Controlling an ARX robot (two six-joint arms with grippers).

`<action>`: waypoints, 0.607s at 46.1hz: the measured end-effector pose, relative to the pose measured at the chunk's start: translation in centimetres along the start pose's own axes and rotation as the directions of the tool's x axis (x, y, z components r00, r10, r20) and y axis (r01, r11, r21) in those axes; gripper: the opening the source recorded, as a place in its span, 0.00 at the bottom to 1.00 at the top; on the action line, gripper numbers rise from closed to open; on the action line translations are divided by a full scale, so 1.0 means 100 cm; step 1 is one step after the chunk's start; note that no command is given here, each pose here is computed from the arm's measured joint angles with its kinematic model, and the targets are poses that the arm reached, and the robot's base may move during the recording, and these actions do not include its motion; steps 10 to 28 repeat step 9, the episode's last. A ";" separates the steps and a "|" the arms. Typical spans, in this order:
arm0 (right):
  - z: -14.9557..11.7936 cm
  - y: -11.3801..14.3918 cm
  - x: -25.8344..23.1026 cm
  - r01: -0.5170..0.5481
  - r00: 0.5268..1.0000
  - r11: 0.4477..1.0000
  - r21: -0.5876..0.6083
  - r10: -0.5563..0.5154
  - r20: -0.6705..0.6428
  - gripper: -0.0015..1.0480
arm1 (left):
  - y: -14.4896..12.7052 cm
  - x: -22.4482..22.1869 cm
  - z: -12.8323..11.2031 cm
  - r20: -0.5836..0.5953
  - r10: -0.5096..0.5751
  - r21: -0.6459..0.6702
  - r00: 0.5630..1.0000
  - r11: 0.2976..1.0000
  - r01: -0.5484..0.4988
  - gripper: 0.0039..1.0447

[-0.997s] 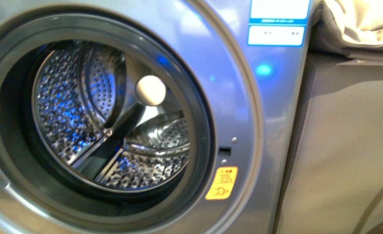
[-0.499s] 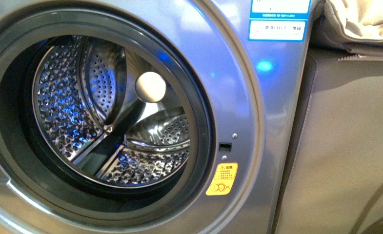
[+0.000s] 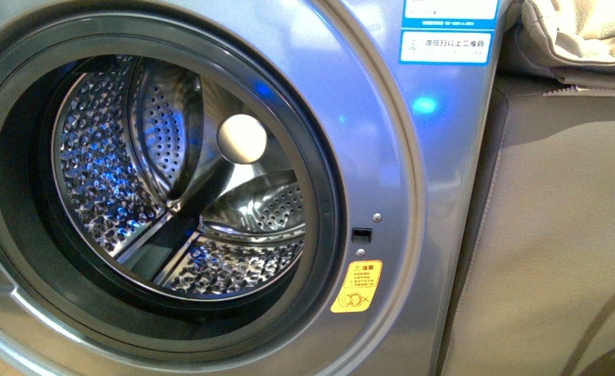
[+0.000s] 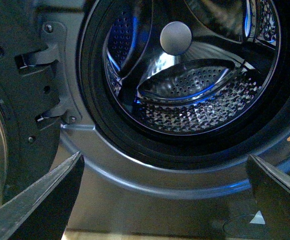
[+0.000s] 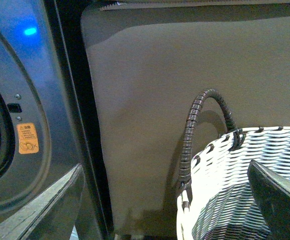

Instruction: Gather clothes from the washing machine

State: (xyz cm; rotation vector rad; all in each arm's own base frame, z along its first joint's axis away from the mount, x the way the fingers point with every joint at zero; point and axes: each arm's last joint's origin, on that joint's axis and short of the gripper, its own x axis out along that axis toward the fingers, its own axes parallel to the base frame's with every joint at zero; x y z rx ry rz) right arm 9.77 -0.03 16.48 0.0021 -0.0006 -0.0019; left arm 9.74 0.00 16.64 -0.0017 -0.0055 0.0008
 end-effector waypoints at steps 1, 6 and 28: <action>0.000 0.000 0.000 0.000 1.000 1.000 0.000 0.000 0.000 0.92 | 0.000 0.000 0.000 0.000 0.000 0.000 1.000 1.000 0.000 0.94; 0.000 0.000 0.000 0.000 1.000 1.000 0.000 0.000 0.000 0.92 | 0.000 0.000 0.000 0.000 0.000 0.000 1.000 1.000 0.000 0.94; 0.000 0.000 0.000 0.000 1.000 1.000 0.000 0.000 0.000 0.92 | 0.000 0.000 0.000 0.000 0.000 0.000 1.000 1.000 0.000 0.94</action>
